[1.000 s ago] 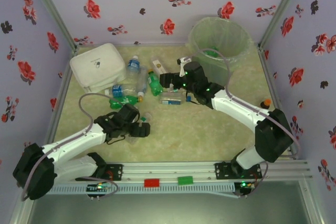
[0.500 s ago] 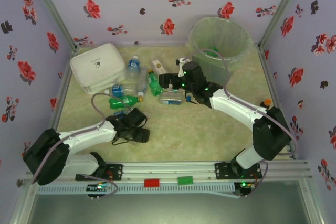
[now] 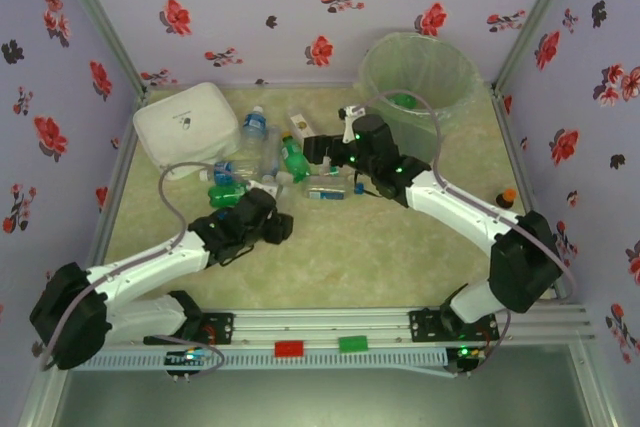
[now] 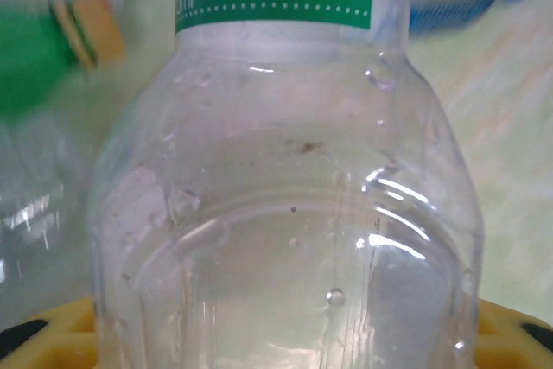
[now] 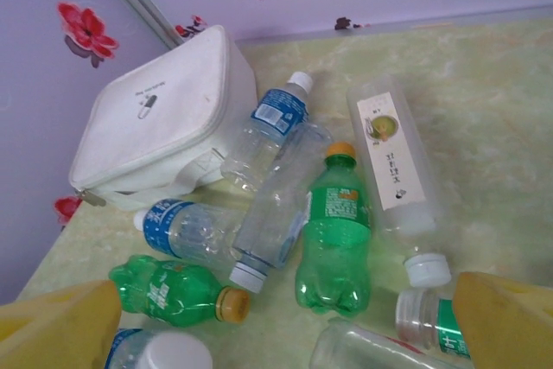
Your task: Put the plastic bottles in the bin
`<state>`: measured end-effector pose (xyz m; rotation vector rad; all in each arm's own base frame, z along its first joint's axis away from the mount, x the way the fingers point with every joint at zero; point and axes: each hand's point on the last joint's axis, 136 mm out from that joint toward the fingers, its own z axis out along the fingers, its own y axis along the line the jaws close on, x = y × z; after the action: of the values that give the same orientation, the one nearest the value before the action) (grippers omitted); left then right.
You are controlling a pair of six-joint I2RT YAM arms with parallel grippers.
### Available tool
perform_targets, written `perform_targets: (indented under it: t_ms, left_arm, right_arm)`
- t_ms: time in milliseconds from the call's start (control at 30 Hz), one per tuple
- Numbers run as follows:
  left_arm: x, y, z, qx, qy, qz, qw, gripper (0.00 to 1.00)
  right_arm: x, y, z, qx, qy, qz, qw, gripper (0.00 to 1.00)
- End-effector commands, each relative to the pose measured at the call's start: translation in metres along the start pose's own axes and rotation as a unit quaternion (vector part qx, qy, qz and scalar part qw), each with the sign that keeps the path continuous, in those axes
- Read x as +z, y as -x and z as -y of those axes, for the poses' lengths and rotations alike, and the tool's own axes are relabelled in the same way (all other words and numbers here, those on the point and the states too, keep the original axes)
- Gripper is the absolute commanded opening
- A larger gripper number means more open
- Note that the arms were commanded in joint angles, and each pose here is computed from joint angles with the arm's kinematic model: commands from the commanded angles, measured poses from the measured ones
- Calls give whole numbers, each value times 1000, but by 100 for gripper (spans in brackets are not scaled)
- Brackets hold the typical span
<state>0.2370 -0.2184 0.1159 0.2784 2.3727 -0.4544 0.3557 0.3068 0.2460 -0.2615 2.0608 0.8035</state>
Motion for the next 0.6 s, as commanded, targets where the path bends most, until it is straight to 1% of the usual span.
perform_targets:
  t_ms: [0,100,167,233,300,367,567]
  left_arm:
    - [-16,82,19,-31,-45,161,985,44]
    - [-23,116,30,-33,-79,233,969,44]
    - [-27,132,38,-19,-102,257,961,44]
    - [-31,145,49,-4,-126,270,955,44]
    - [-33,152,61,10,-153,272,950,44]
    - [-32,152,68,16,-169,265,949,44]
    - [-27,138,79,14,-206,233,950,44]
  right_arm:
    - [-14,30,-29,9,63,33,997,100]
    - [-15,33,-43,20,105,28,994,100]
    - [-15,33,-46,27,120,23,992,99]
    - [-14,32,-50,34,134,20,990,96]
    - [-13,30,-54,41,151,16,988,91]
    - [-12,31,-57,47,161,18,986,86]
    - [-3,31,-62,56,187,15,981,75]
